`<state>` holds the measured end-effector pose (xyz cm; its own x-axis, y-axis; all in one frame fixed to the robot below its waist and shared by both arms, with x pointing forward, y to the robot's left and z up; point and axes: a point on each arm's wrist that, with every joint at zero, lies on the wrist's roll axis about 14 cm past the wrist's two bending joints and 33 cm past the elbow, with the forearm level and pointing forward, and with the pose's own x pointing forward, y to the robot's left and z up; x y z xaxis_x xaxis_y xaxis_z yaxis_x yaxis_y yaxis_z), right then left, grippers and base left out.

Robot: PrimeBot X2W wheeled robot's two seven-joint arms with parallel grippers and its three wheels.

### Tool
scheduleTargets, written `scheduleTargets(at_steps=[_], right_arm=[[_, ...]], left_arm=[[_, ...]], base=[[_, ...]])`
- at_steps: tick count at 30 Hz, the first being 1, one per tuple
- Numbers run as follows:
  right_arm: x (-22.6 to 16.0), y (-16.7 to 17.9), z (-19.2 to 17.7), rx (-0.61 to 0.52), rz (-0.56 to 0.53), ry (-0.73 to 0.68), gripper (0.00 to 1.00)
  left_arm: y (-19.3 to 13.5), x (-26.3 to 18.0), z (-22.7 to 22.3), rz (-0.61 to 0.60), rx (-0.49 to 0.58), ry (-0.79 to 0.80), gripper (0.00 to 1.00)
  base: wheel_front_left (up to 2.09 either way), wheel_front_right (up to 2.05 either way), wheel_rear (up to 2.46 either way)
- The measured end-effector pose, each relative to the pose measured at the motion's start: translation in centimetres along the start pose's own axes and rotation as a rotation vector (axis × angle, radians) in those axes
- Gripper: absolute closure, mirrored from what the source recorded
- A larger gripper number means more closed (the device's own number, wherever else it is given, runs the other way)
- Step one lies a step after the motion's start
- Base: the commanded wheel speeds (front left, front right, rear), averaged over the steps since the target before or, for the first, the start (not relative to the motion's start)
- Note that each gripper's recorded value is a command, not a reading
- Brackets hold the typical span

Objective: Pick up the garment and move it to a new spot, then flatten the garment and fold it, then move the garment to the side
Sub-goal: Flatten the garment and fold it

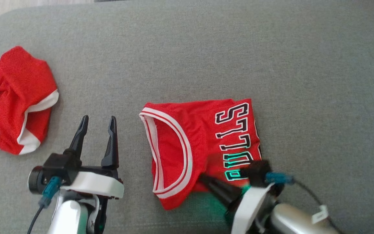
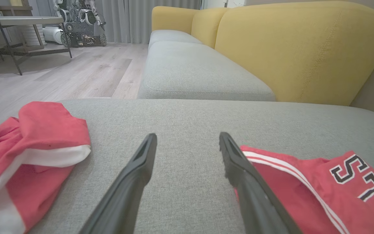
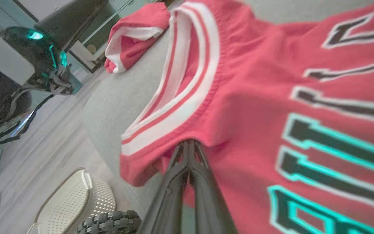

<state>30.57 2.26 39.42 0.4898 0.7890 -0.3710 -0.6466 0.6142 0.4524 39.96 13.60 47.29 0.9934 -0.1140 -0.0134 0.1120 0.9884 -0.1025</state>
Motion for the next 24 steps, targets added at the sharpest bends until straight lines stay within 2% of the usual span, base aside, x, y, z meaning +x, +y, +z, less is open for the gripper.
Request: scheduleTargets(at_steps=[6,7,8,9,10,17,24], right_arm=[[-2.2,-3.3,2.3,-0.043,-0.093,-0.046,1.0],[-2.6,-3.8,3.0,-0.044,-0.11,-0.065,0.98],[-3.1,-4.2,3.7,-0.048,-0.126,-0.087,0.68],[-3.6,-4.7,4.5,-0.053,-0.149,-0.116,0.1],[-4.1,-5.2,5.4,-0.053,-0.174,-0.151,0.0],[-10.0,-9.7,12.3,-0.089,-0.424,-0.484,0.0],[-14.4,-10.3,15.6,-0.204,-0.582,-0.635,0.0]], left_arm=[[-0.4,0.0,0.6,-0.011,0.001,-0.016,0.0],[-0.4,0.0,0.7,-0.012,0.002,-0.019,0.0],[-0.5,0.0,0.8,-0.014,0.002,-0.022,0.0],[-0.5,-0.1,1.0,-0.014,0.003,-0.026,0.0],[-0.4,-0.1,1.1,-0.013,0.003,-0.031,0.0],[-0.6,-1.0,1.4,-0.016,0.007,-0.037,0.0],[-0.3,-1.5,2.4,-0.007,0.025,-0.064,0.0]], base=[[0.0,0.0,0.0],[0.0,0.0,0.0],[0.0,0.0,0.0],[0.0,0.0,0.0],[0.0,0.0,0.0],[0.0,0.0,0.0],[0.0,0.0,0.0]])
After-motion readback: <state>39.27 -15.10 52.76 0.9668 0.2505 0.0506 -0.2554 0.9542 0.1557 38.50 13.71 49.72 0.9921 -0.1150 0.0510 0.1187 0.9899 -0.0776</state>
